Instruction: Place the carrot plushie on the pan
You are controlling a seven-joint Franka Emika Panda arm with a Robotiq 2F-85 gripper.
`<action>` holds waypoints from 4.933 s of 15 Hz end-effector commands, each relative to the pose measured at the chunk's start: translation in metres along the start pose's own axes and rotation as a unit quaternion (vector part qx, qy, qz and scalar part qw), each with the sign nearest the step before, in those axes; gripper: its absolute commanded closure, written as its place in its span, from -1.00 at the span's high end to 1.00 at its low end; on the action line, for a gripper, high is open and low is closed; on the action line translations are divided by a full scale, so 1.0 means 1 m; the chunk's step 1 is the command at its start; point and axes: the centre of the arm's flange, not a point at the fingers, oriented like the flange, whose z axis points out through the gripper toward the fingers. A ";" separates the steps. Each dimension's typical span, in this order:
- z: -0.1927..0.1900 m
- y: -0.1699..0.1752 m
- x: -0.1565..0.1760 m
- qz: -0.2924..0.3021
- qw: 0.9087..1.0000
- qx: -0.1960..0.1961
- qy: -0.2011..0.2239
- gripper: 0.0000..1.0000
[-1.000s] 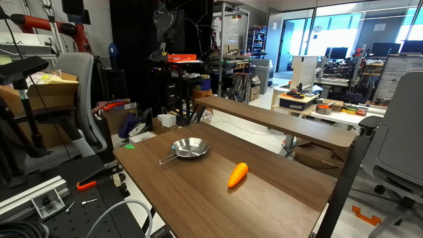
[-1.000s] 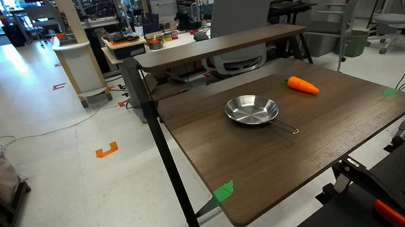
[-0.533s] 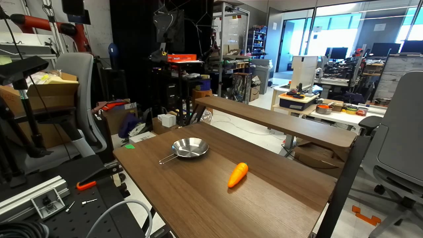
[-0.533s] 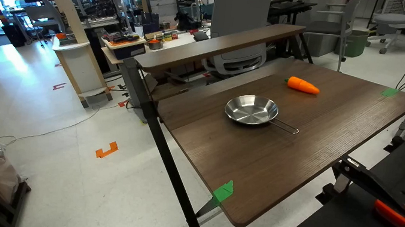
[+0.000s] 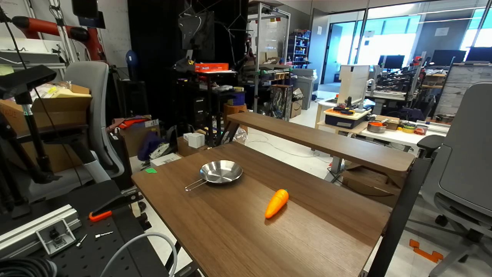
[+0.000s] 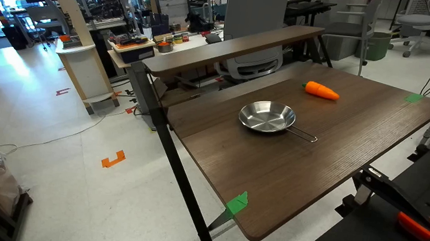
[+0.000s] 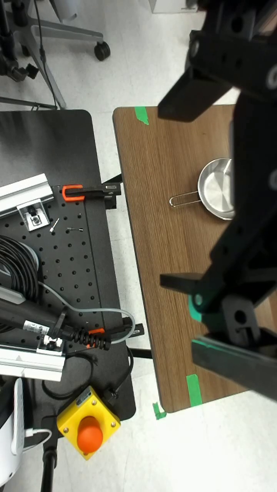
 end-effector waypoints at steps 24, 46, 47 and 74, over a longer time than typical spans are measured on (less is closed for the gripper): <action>0.000 0.000 0.000 0.000 1.000 0.000 0.000 1.00; 0.100 0.058 0.116 0.025 0.999 -0.016 -0.030 1.00; 0.106 0.063 0.122 0.015 0.999 -0.016 -0.034 1.00; 0.282 0.075 0.336 -0.074 0.990 -0.105 0.053 1.00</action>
